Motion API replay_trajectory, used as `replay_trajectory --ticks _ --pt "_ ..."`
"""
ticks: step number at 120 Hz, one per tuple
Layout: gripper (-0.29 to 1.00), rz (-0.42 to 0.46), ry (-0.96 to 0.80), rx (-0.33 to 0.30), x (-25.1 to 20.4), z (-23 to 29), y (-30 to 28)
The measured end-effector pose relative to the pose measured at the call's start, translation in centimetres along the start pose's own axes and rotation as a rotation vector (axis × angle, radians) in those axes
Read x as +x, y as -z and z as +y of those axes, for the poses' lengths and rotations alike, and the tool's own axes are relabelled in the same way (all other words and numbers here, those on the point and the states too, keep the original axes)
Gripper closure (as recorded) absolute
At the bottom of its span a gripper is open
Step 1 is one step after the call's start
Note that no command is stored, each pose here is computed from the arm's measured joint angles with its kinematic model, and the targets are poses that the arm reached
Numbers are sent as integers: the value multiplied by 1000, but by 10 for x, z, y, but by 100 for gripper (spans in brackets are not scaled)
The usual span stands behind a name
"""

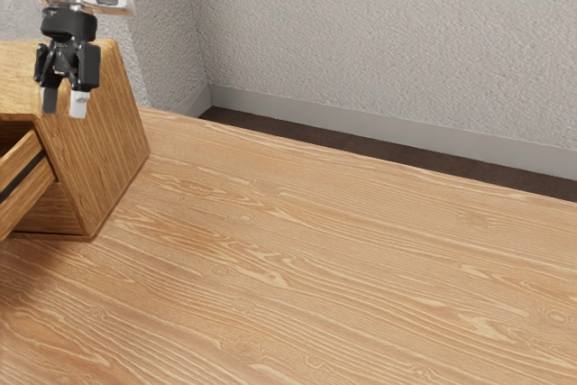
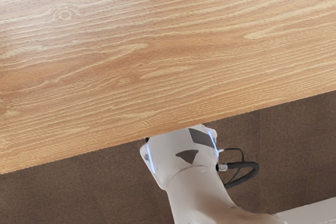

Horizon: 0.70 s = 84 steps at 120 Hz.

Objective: Push the drawer handle with one arm to close the drawer

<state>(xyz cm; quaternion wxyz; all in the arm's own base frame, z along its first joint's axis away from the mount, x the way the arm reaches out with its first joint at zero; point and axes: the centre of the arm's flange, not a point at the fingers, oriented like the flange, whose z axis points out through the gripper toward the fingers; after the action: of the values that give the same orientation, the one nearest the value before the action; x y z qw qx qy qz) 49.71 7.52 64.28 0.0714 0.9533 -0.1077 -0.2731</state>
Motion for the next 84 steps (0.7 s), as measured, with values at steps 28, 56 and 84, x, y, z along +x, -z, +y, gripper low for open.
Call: replay_trajectory --ticks 28,56,84 --pt "0 393 -160 245 -62 27 76" --pt "0 294 293 90 -226 -119 -52" --pt "27 451 396 33 -230 -238 -133"
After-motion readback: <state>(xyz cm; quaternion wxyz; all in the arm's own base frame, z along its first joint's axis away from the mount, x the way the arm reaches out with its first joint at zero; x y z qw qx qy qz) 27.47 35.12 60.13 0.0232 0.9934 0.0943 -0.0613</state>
